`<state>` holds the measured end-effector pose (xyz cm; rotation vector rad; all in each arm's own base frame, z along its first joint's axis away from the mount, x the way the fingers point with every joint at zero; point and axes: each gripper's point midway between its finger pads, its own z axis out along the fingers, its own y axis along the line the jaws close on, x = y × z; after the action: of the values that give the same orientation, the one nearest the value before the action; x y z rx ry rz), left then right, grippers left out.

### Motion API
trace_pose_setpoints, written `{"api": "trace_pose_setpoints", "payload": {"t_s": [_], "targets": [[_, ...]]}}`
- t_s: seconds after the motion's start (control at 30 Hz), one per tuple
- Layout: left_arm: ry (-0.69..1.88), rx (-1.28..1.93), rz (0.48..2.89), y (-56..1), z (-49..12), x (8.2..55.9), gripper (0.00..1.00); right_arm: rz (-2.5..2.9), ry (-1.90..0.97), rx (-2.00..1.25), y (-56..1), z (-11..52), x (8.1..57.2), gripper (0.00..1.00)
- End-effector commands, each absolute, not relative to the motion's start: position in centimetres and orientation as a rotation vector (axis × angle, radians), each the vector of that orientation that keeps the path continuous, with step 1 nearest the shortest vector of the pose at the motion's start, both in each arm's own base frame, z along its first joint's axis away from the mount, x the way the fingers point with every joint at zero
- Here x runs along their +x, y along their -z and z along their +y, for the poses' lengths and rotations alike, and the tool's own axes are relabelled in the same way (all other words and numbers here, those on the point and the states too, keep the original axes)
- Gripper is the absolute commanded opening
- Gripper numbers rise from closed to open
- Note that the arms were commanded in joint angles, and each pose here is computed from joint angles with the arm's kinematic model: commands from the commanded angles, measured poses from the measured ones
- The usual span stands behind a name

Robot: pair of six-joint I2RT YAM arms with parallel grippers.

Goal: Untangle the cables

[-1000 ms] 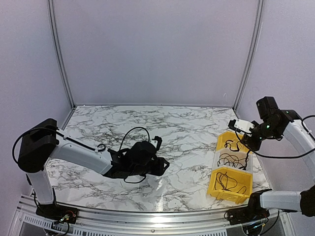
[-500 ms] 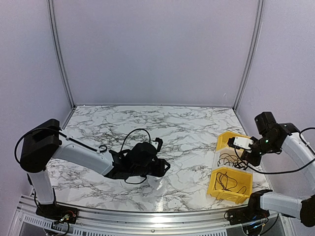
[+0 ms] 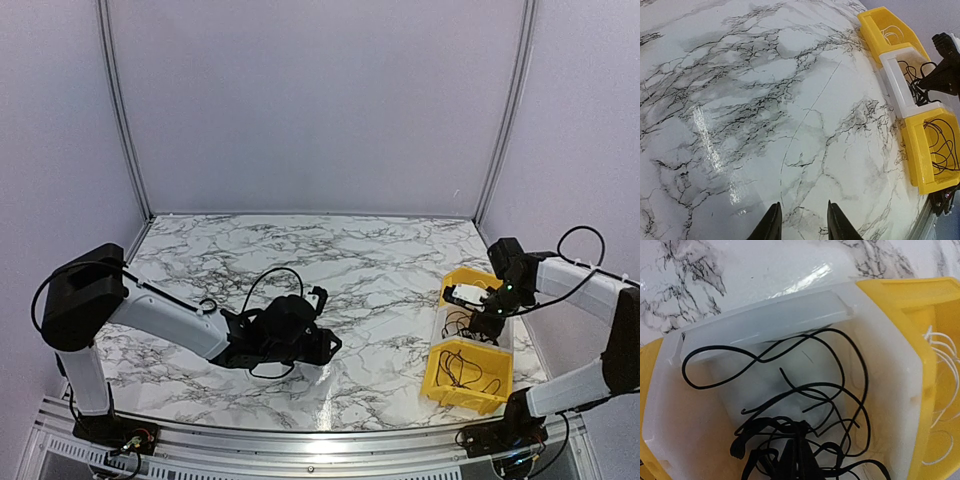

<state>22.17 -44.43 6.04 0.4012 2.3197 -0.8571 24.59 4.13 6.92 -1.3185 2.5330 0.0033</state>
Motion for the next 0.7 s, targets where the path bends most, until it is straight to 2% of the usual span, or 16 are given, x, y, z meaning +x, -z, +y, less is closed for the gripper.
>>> {"api": "trace_pose_setpoints", "payload": {"t_s": [0.0, 0.3, 0.43, 0.57, 0.67], "targets": [[0.863, 0.410, 2.301, -6.4, -44.3, 21.9, 0.33, 2.563, -0.022, -1.217, -6.3, 4.3, 25.9, 0.10], [0.818, 0.448, 2.236, -8.9, -42.8, 22.7, 0.34, 2.396, -0.019, -1.139, -14.3, 5.3, 26.3, 0.37], [0.752, 0.476, 2.239, -10.0, -41.0, 23.5, 0.40, 2.342, -0.070, -1.132, -16.7, 6.2, 26.0, 0.40], [0.601, 0.394, 2.273, -11.7, -36.1, 26.0, 0.46, 2.203, -0.169, -1.104, -20.1, 8.3, 27.2, 0.43], [0.442, 0.321, 2.273, -13.9, -31.3, 27.9, 0.49, 2.030, -0.218, -1.012, -23.7, 9.9, 29.8, 0.57]]}}
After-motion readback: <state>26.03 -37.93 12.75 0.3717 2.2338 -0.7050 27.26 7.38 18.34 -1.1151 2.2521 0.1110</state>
